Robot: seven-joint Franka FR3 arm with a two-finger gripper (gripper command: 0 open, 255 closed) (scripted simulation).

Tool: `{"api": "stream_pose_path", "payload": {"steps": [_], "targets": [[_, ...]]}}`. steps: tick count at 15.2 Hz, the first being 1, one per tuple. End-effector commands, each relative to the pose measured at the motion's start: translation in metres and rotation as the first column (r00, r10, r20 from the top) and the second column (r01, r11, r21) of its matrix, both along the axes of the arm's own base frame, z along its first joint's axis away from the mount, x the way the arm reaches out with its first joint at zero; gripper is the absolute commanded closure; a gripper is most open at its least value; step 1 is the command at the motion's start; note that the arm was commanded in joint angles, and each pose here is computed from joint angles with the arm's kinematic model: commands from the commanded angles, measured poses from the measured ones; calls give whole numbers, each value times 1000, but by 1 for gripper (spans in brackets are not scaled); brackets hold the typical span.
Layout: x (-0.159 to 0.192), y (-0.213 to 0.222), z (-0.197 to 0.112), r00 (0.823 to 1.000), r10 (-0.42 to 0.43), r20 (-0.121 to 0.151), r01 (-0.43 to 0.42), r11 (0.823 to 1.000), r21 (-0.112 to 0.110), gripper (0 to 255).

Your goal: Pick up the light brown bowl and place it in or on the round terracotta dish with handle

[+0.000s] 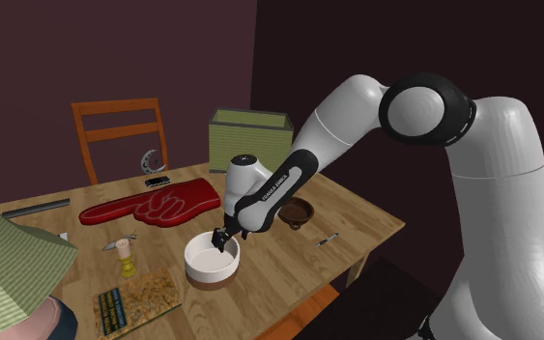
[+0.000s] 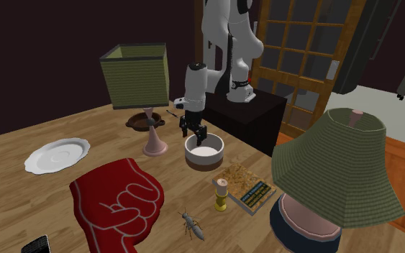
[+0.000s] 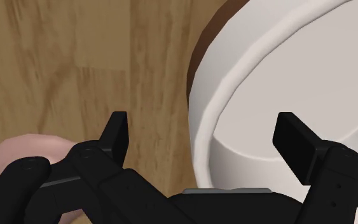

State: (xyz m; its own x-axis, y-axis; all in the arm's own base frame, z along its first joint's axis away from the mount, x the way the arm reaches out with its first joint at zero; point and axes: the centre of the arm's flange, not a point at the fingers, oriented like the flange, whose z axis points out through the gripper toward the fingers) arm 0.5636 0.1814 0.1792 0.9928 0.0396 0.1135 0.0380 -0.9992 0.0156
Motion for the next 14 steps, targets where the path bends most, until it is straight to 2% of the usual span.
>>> {"api": "stream_pose_path", "payload": {"steps": [1,3,4,14], "targets": [[0,0,0,1000,0,0,0,1000,0,0],[0,0,0,1000,0,0,0,1000,0,0],[0,0,0,1000,0,0,0,1000,0,255],[0,0,5,1000,0,0,0,1000,0,255]]}}
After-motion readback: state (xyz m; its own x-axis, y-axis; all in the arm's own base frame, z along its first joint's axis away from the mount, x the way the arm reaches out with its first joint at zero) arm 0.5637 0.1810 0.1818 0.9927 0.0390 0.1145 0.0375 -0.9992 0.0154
